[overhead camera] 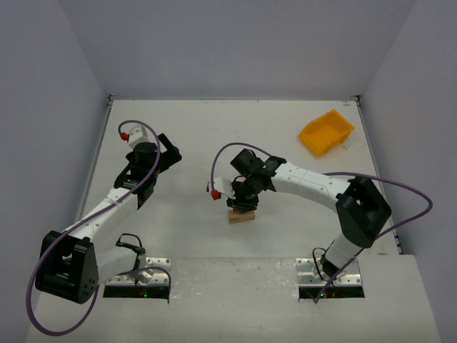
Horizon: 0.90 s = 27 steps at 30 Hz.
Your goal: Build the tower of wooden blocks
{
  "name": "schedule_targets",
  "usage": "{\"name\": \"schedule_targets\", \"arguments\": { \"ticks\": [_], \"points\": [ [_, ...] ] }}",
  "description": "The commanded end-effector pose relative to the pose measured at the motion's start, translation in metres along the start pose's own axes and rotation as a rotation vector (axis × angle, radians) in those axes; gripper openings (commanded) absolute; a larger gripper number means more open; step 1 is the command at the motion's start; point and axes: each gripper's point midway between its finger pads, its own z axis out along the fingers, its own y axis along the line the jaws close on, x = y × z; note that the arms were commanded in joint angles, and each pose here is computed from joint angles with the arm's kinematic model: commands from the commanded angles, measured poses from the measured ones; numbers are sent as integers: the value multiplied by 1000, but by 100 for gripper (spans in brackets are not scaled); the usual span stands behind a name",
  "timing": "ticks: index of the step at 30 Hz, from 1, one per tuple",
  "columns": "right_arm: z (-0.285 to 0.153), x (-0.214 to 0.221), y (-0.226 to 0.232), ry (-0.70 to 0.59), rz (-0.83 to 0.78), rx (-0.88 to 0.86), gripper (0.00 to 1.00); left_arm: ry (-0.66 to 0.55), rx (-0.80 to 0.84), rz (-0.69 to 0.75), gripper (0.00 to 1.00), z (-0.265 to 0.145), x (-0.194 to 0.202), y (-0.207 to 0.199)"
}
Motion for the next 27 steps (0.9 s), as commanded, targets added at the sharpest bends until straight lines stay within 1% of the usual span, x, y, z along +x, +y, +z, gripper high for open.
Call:
{"name": "schedule_targets", "arguments": {
  "ticks": [1,12,27],
  "points": [
    [1,-8,0,-24,-11,19,30,-76,35,-20,100,-3,-27,-13],
    [7,-3,-7,-15,36,88,33,-69,28,-15,100,0,-25,-12],
    [10,-4,3,0,22,60,37,-66,26,-14,100,1,-24,-12]
  ]
}}
